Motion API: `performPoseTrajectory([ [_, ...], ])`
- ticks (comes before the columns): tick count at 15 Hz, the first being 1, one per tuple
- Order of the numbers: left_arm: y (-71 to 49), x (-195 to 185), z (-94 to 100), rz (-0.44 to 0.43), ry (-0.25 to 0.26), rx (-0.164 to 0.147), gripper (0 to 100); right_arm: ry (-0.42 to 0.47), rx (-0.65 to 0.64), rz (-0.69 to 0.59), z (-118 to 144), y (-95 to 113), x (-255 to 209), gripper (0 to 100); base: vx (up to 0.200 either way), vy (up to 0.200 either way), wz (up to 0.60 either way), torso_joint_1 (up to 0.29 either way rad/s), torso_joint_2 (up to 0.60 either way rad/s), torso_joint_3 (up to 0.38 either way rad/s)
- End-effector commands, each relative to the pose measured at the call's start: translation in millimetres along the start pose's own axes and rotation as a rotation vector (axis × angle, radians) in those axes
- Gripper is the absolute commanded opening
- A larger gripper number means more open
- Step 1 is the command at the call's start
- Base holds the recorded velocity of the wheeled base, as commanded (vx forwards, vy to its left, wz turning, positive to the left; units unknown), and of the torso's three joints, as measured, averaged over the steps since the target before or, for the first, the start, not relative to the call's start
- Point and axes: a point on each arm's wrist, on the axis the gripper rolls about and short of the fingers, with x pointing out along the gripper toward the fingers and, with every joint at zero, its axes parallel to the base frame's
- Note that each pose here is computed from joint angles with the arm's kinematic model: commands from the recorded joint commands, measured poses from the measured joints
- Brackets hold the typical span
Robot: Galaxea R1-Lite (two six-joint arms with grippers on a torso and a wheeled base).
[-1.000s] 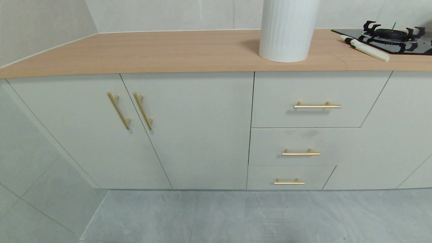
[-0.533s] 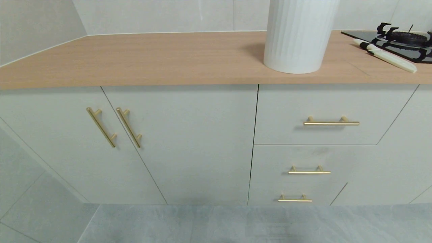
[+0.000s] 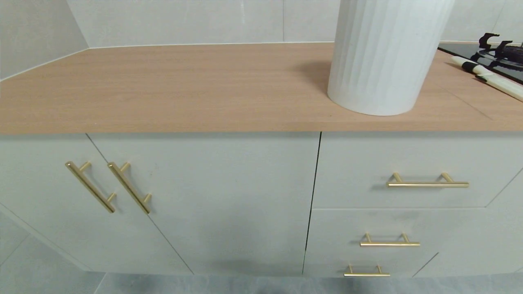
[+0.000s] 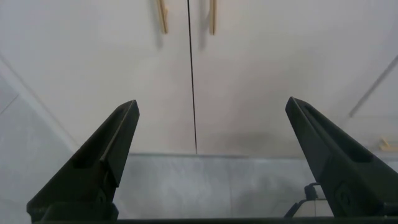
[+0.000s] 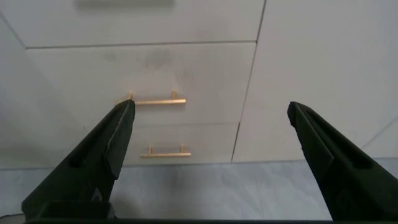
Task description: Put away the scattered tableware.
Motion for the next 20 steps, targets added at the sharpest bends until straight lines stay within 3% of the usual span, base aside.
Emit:
performPoseTrajectory([
  [1, 0.0, 0.1, 0.0, 0.001, 0.002, 0.0, 100, 0.003, 0.0, 0.0, 0.0, 0.0, 0.2, 100, 0.2, 0.0, 0.0, 0.002, 0.01, 0.002],
  [16, 0.0, 0.1, 0.0, 0.001, 0.002, 0.0, 100, 0.003, 0.002, 0.0, 0.0, 0.0, 0.2, 100, 0.0, 0.0, -0.04, 0.0, 0.0, 0.0],
  [20, 0.0, 0.0, 0.0, 0.001, 0.0, 0.0, 100, 0.003, 0.002, 0.0, 0.0, 0.0, 0.2, 100, 0.0, -0.2, 0.0, -0.001, 0.0, 0.006],
])
